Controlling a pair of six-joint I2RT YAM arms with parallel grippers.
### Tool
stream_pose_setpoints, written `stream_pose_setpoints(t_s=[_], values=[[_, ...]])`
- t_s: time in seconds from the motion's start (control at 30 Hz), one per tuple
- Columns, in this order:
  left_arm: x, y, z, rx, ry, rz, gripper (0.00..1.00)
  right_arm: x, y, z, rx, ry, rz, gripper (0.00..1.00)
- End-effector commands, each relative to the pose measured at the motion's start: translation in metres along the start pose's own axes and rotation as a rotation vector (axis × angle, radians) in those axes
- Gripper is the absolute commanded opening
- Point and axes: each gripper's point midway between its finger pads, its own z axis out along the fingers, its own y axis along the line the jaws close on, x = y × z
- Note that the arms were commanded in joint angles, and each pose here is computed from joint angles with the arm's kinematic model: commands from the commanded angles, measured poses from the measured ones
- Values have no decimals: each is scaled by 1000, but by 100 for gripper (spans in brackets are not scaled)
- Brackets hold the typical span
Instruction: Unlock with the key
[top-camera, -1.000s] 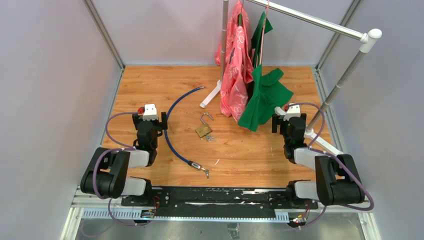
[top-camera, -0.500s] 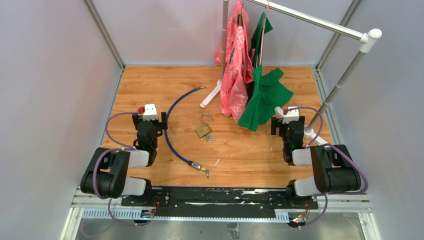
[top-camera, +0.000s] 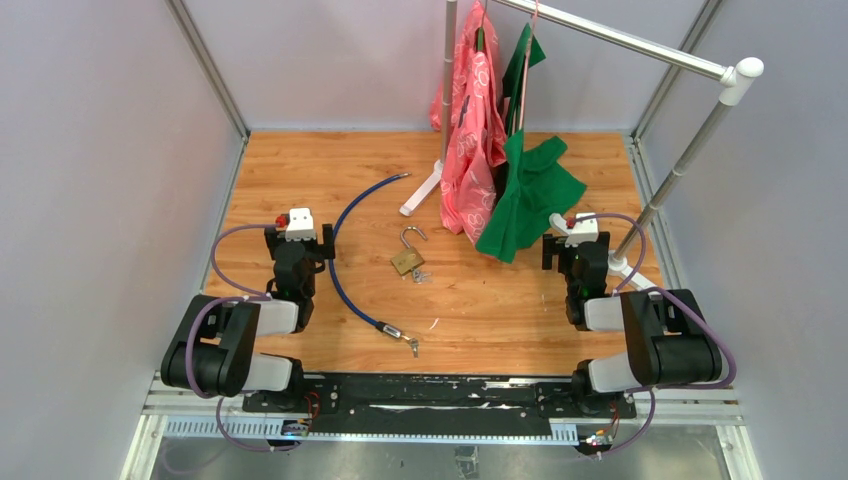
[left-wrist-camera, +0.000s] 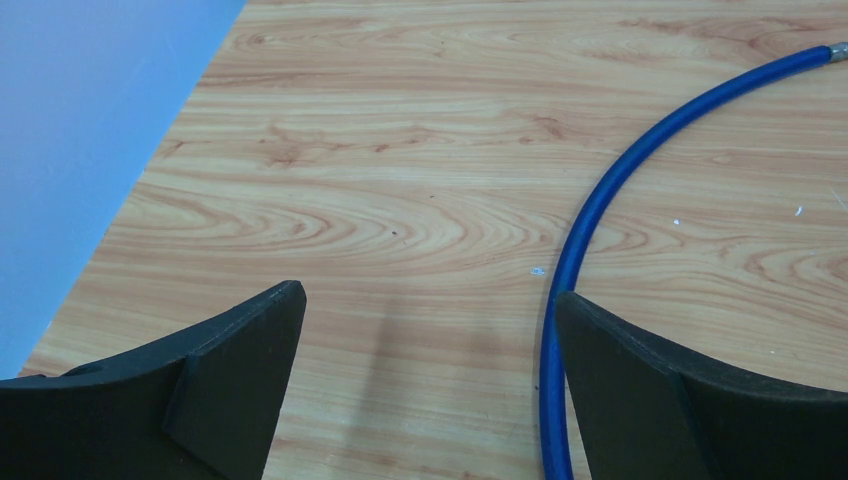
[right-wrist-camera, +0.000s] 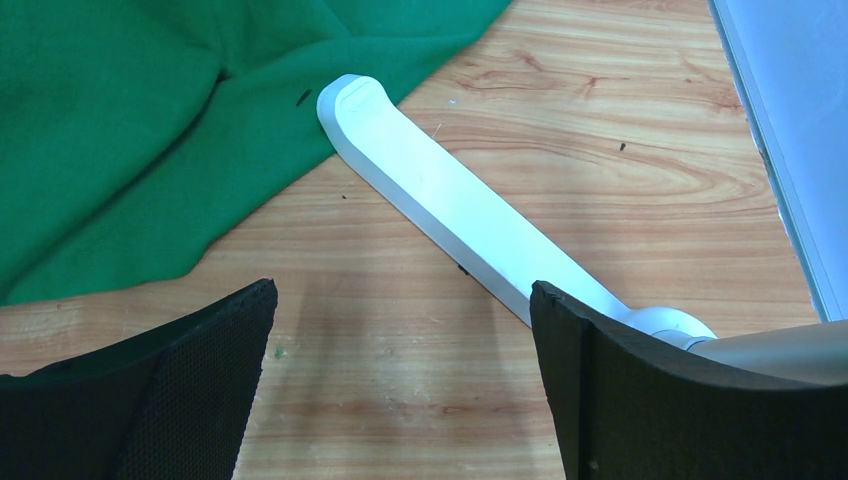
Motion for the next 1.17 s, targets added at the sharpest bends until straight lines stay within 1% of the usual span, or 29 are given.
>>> stream_pose_setpoints(t_s=[0.0,1.13], values=[[-6,4,1,-15,-28,-5,100,-11,-8,4,25,-34,0,99],[-6,4,1,-14,-30,-6,100,-11,-7,5,18,-29,5,99]])
